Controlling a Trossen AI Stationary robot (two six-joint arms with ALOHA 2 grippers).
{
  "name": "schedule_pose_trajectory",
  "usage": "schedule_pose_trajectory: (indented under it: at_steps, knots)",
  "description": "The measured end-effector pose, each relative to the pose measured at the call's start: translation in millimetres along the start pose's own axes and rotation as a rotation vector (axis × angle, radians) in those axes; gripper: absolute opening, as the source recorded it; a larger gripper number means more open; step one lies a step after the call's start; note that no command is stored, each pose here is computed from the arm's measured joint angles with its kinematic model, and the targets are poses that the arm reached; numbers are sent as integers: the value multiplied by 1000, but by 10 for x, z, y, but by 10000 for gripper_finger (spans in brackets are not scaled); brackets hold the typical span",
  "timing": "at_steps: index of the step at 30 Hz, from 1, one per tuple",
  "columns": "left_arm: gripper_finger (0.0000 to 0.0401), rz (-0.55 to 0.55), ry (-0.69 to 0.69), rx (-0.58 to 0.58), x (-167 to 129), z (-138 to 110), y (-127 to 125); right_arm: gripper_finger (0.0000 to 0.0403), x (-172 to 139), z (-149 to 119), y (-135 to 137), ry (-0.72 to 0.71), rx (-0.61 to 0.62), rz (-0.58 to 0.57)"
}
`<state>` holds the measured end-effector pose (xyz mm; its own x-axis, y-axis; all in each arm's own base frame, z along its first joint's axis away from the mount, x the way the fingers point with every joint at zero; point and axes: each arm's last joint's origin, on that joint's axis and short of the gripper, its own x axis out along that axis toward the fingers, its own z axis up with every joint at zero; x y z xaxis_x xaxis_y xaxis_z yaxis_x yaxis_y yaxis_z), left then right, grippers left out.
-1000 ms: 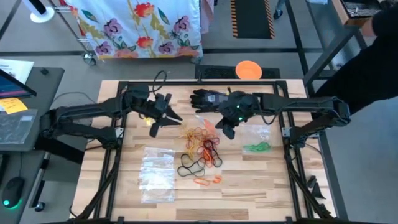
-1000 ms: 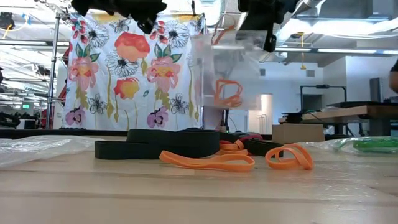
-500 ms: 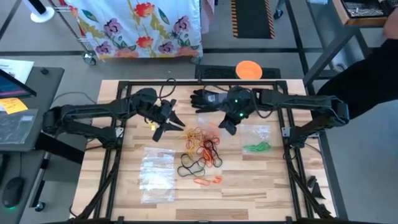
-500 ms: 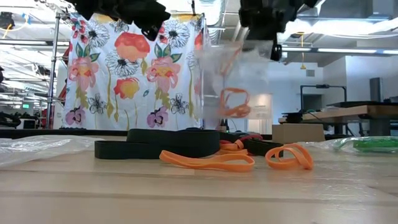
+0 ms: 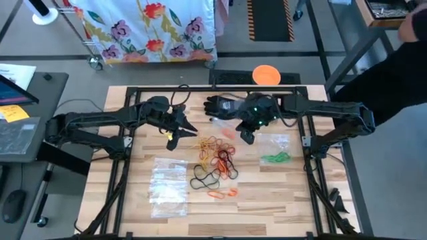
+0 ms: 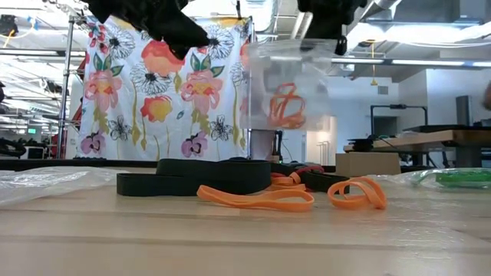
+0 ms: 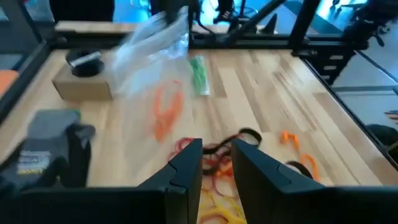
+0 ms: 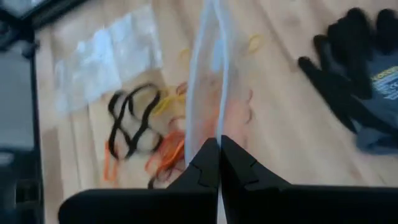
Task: Sort rubber bands
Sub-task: Put the orange rubber band into the transparent zip bag
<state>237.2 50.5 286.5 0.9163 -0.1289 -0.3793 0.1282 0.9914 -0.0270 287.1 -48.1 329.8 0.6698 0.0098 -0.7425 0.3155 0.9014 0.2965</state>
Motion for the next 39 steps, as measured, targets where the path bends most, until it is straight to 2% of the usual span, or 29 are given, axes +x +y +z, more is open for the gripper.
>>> schedule_pose_trajectory:
  at_steps: [2, 5, 7, 10, 15, 17, 19, 24, 33, 39]
  knots:
    - [83, -13, -51, 59, 59, 48, -30, 0, -2, 5, 9, -19, -3, -43]
    - [83, -36, -126, 190, 161, 114, -97, 0, 28, -6, 39, -7, -27, -34]
    - [83, 2, -157, 247, 241, 138, -106, 0, 54, -32, 84, 12, -64, -25]
    - [83, 101, -154, 217, 328, 123, -53, 0, 73, -57, 163, 18, -101, -13]
    - [83, 129, -140, 218, 377, 89, 17, 0, 88, -105, 255, 40, -142, 10]
    - [83, 177, -120, 218, 383, 73, 41, 0, 86, -113, 271, 42, -152, 13]
    - [86, 195, -112, 254, 385, 70, 52, 0, 88, -113, 271, 42, -154, 13]
    - [120, 179, -76, 315, 476, 14, 56, 0, 87, -111, 275, 45, -162, 36]
    - [210, 151, -98, 265, 504, 15, 60, 0, 89, -102, 280, 35, -165, 40]
    - [220, 154, -141, 222, 502, 55, 49, 0, 89, -81, 289, 13, -164, 48]
